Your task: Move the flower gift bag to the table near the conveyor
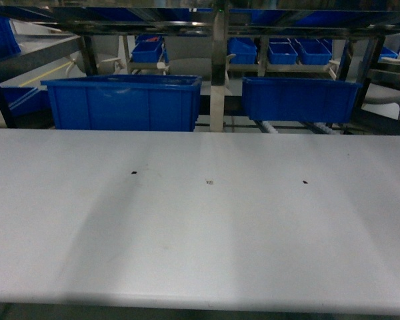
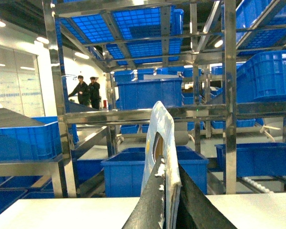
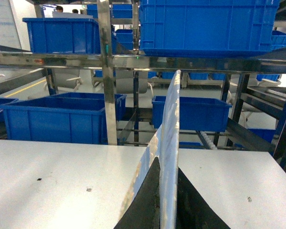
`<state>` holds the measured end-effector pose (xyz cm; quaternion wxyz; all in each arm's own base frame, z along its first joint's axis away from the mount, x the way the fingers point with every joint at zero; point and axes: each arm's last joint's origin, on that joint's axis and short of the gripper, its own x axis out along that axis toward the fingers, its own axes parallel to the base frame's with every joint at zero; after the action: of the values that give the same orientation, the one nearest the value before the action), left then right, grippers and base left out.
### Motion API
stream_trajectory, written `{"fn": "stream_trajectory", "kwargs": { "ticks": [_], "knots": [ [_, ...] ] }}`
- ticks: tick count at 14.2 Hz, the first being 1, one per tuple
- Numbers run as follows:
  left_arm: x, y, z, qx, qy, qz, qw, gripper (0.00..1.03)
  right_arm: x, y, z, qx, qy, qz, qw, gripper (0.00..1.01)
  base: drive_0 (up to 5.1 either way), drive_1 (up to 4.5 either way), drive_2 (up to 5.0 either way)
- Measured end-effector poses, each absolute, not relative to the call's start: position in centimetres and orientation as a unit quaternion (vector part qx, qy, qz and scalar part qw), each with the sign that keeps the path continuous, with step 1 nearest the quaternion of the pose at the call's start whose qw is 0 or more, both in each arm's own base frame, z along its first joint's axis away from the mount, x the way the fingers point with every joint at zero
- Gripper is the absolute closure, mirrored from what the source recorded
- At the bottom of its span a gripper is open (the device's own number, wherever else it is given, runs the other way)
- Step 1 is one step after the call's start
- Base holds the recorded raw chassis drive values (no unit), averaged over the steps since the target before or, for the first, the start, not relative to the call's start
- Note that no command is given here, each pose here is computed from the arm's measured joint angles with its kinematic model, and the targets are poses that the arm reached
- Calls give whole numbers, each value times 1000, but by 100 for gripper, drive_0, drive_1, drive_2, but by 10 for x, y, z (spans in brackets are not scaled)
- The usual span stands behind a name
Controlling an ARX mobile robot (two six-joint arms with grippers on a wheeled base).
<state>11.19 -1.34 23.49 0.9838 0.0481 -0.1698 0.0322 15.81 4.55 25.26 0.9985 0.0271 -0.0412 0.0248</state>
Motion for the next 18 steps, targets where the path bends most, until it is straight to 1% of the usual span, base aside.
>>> {"fn": "stream_trajectory", "kwargs": {
  "ticks": [1, 2, 4, 14, 15, 18],
  "knots": [
    [112, -14, 235, 48, -170, 31, 984, 101, 158, 46, 253, 28, -42, 26, 998, 98, 0, 0, 0],
    [112, -14, 235, 48, -171, 29, 984, 101, 158, 45, 252, 27, -39, 24, 999, 98, -3, 340, -345],
    [112, -14, 235, 48, -173, 28, 983, 101, 157, 45, 254, 28, -47, 22, 998, 98, 11, 418, -396],
    [112, -14, 235, 49, -170, 28, 984, 101, 158, 45, 253, 27, -44, 22, 998, 98, 4, 402, -394],
    [113, -14, 234, 50, -164, 27, 985, 101, 159, 45, 252, 25, -37, 22, 999, 98, -7, 369, -382],
    [112, -14, 235, 49, -172, 25, 984, 101, 158, 45, 253, 27, -43, 19, 999, 98, -476, 229, 229]
  ]
}}
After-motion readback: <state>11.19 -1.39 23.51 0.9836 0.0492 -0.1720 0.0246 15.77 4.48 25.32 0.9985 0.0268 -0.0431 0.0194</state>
